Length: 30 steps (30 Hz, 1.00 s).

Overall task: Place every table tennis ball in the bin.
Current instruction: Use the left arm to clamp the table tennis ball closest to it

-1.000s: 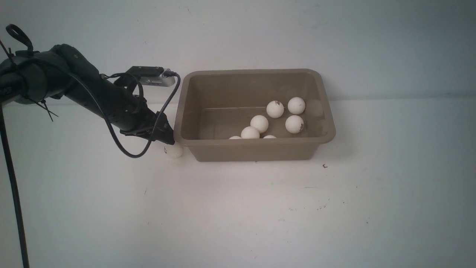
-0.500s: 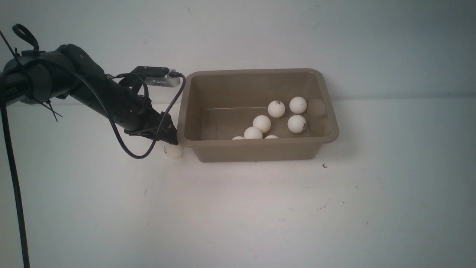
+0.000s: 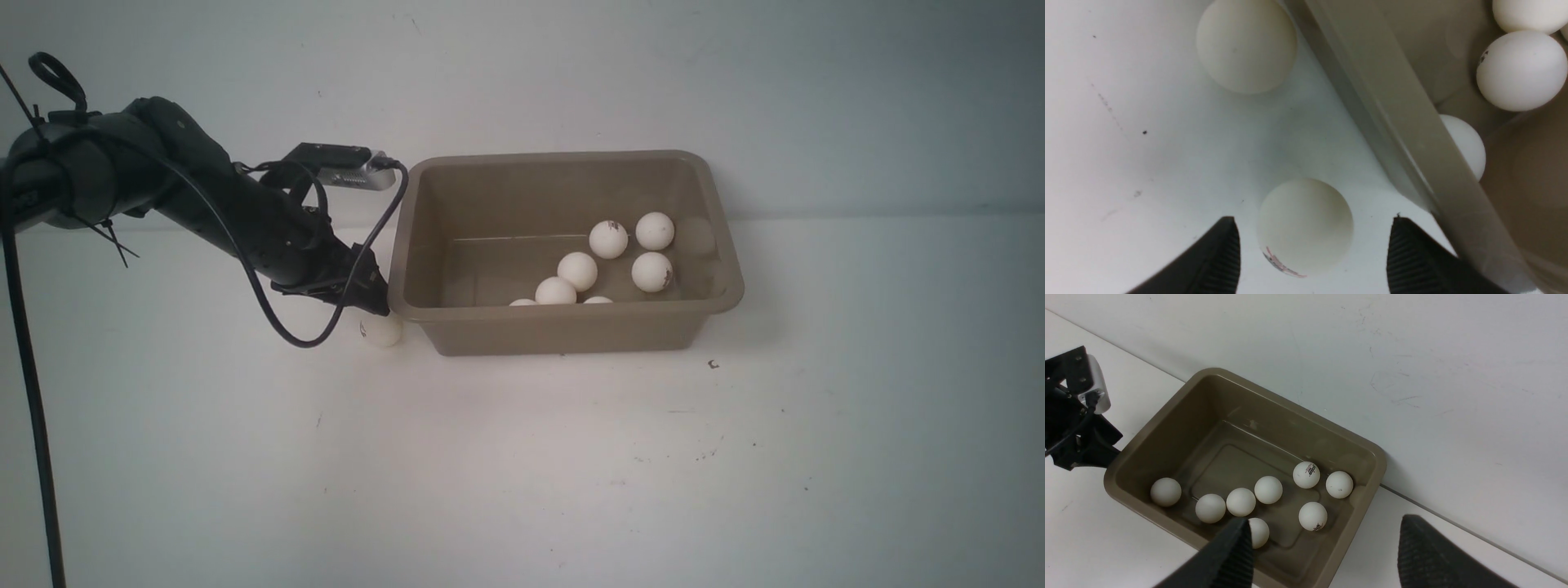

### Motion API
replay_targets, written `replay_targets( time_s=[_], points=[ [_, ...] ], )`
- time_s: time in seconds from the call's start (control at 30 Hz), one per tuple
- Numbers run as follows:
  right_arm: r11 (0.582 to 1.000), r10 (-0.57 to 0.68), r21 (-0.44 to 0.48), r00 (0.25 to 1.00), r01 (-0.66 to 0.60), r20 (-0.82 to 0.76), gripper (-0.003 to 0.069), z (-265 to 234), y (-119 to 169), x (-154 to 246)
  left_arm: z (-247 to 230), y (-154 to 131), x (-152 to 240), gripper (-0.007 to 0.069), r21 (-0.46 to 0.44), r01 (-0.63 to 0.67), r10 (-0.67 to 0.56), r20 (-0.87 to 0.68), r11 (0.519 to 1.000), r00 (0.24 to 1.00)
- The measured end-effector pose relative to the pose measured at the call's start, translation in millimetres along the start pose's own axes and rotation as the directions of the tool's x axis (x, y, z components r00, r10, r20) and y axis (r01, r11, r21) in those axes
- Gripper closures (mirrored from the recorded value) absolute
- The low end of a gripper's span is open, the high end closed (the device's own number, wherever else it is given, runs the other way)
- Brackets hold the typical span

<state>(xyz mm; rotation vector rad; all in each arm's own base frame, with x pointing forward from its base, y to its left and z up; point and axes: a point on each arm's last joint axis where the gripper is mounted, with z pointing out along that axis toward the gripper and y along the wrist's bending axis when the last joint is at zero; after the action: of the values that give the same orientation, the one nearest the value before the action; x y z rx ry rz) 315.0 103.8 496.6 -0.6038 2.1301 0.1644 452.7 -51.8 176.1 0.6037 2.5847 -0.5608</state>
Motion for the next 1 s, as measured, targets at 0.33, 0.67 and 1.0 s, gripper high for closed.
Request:
replay_targets(
  time_s=[0.33, 0.67, 1.0],
  points=[
    [1.000, 0.000, -0.001, 1.000, 0.000, 0.000, 0.0219, 0.0, 0.1, 0.0, 9.1, -11.6, -3.3, 0.0189, -0.062, -0.051, 0.049, -0.030, 0.997, 0.998],
    [1.000, 0.003, -0.010, 1.000, -0.003, 0.003, 0.0219, 0.0, 0.9, -0.2, 35.0, -1.5, 9.5, 0.0190, -0.054, -0.009, 0.004, -0.092, 0.998, 0.996],
    [1.000, 0.003, -0.010, 1.000, -0.003, 0.003, 0.0219, 0.0, 0.9, -0.2, 35.4, -0.2, 6.6, 0.0273, -0.068, 0.003, -0.007, -0.058, 0.998, 0.998]
  ],
)
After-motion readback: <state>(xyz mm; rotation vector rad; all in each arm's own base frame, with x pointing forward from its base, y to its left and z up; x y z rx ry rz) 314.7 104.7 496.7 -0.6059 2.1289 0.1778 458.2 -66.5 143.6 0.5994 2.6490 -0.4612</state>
